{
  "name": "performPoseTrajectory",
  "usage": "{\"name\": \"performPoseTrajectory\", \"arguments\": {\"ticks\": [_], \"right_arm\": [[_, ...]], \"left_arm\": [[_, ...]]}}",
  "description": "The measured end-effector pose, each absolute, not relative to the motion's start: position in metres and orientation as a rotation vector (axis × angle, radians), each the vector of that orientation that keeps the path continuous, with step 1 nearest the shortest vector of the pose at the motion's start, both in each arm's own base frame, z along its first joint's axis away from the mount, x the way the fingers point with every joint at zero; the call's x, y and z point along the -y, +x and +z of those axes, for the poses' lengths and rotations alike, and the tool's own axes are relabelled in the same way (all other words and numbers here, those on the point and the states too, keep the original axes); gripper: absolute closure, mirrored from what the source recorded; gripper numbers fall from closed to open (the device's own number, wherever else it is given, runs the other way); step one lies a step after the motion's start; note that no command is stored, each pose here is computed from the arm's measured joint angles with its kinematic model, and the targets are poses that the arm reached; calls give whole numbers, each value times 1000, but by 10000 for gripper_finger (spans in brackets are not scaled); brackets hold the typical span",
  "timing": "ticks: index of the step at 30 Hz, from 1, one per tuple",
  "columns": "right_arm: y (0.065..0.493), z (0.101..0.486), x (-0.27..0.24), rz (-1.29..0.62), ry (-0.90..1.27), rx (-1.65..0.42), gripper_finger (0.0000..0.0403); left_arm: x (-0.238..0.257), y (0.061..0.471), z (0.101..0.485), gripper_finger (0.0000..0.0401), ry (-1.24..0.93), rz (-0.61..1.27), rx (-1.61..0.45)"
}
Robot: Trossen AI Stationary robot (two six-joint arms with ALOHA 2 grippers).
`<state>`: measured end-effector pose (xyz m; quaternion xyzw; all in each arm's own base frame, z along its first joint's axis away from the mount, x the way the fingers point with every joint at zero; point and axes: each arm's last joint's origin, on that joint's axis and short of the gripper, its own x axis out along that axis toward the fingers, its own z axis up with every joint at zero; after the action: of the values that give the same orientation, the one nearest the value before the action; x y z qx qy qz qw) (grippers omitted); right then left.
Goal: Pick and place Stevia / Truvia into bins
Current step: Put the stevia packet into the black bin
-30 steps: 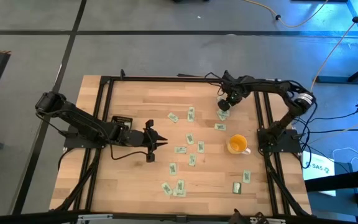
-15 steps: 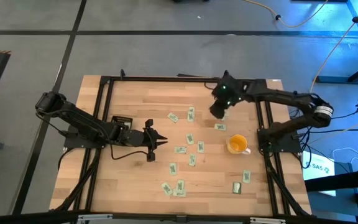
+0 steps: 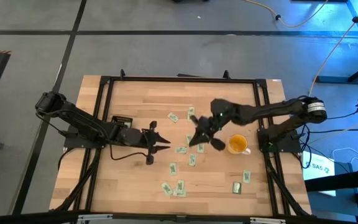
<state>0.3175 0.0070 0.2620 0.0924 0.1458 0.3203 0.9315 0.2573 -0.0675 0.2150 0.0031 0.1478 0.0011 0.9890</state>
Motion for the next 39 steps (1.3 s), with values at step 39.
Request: {"name": "performPoseTrajectory", "arguments": {"ticks": [39], "right_arm": [[355, 231, -29, 730, 169, -117, 403]], "left_arm": [[73, 260, 232, 315, 79, -176, -122]]}}
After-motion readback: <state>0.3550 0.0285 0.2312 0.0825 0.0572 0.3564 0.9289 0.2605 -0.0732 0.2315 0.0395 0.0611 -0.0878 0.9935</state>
